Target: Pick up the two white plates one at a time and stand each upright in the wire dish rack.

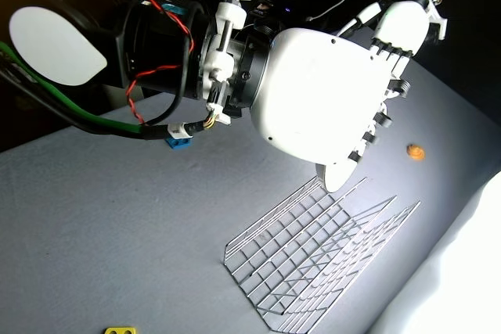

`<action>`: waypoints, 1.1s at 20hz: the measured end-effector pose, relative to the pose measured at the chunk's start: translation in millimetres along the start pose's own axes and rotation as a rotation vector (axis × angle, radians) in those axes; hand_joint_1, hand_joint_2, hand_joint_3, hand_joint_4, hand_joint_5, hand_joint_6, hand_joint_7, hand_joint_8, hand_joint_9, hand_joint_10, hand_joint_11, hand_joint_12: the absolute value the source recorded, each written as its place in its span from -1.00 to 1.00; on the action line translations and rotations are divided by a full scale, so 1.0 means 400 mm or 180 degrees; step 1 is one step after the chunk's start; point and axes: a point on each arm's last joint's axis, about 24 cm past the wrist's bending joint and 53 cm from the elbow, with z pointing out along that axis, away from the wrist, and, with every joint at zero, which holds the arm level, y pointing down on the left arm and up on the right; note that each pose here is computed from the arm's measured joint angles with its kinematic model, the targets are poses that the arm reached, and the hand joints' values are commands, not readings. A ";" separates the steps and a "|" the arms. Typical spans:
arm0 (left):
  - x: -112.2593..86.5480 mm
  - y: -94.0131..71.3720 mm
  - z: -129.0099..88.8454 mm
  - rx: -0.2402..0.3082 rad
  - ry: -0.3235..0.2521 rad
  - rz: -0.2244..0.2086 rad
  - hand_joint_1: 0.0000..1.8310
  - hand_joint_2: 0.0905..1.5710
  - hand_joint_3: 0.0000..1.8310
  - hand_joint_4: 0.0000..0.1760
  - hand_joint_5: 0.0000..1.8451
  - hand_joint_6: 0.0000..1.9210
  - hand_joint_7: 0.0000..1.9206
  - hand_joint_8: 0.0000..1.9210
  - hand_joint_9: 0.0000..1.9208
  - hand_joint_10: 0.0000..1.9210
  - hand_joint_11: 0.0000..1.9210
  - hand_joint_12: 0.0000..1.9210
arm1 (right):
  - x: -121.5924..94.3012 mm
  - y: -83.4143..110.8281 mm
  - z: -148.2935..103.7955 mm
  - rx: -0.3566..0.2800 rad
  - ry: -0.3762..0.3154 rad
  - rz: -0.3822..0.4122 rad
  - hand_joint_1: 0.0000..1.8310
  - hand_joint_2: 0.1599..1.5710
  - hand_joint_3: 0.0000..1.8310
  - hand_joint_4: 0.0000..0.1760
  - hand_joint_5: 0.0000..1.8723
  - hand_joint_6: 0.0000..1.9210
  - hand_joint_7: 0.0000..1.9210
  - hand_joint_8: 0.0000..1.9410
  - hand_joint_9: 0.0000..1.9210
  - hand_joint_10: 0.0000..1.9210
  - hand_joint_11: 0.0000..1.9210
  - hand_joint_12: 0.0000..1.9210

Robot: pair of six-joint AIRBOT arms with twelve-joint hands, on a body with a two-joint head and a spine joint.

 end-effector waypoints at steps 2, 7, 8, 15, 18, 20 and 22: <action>0.003 -0.003 0.012 0.0017 0.0010 0.0002 -1.00 0.31 -1.00 -1.00 -1.00 -1.00 -1.00 -1.00 -1.00 -1.00 -1.00 -1.00 | -0.008 -0.008 -0.002 0.0042 -0.0021 -0.0014 0.52 0.26 -1.00 -1.00 0.10 -0.06 0.20 -0.34 0.11 -0.07 0.05 -0.15; 0.003 0.003 0.037 -0.0010 0.0007 -0.0003 -1.00 0.30 -1.00 -1.00 -1.00 -1.00 -1.00 -1.00 -1.00 -1.00 -1.00 -1.00 | -0.028 -0.011 -0.002 0.0061 -0.0072 -0.0014 0.51 0.30 -1.00 -1.00 0.04 0.03 0.11 -0.19 0.06 0.02 0.00 -0.09; 0.003 0.006 0.039 -0.0023 0.0003 -0.0004 -1.00 0.30 -1.00 -1.00 -1.00 -1.00 -1.00 -1.00 -1.00 -1.00 -1.00 -1.00 | -0.033 -0.011 -0.002 0.0053 -0.0082 -0.0016 0.52 0.28 -1.00 -1.00 0.08 -0.03 0.15 -0.24 0.09 -0.03 0.02 -0.10; -0.003 0.000 0.057 0.0010 -0.0012 0.0007 -1.00 0.30 -1.00 -1.00 -1.00 -1.00 -1.00 -1.00 -1.00 -1.00 -1.00 -1.00 | -0.093 -0.027 -0.012 0.0064 -0.0219 0.0017 0.52 0.26 -1.00 -1.00 0.09 -0.06 0.20 -0.35 0.12 -0.08 0.07 -0.17; -0.004 0.006 0.058 -0.0005 -0.0017 0.0004 -1.00 0.33 -0.99 -1.00 -1.00 -1.00 -1.00 -1.00 -1.00 -1.00 -1.00 -1.00 | -0.111 -0.025 -0.015 0.0060 -0.0264 0.0022 0.51 0.32 -0.99 -1.00 0.01 0.09 0.08 -0.15 0.02 0.08 -0.01 -0.10; -0.005 0.004 0.058 0.0003 -0.0019 0.0007 -1.00 0.30 -1.00 -1.00 -1.00 -1.00 -1.00 -1.00 -1.00 -1.00 -1.00 -1.00 | -0.110 -0.027 -0.015 0.0067 -0.0263 0.0029 0.51 0.28 -1.00 -1.00 0.07 0.00 0.15 -0.27 0.06 0.00 0.03 -0.08; -0.005 0.004 0.059 0.0003 -0.0019 0.0006 -1.00 0.30 -1.00 -1.00 -1.00 -1.00 -1.00 -1.00 -1.00 -1.00 -1.00 -1.00 | -0.117 -0.030 -0.015 0.0061 -0.0276 0.0055 0.52 0.25 -1.00 -1.00 0.11 -0.08 0.23 -0.41 0.15 -0.12 0.09 -0.17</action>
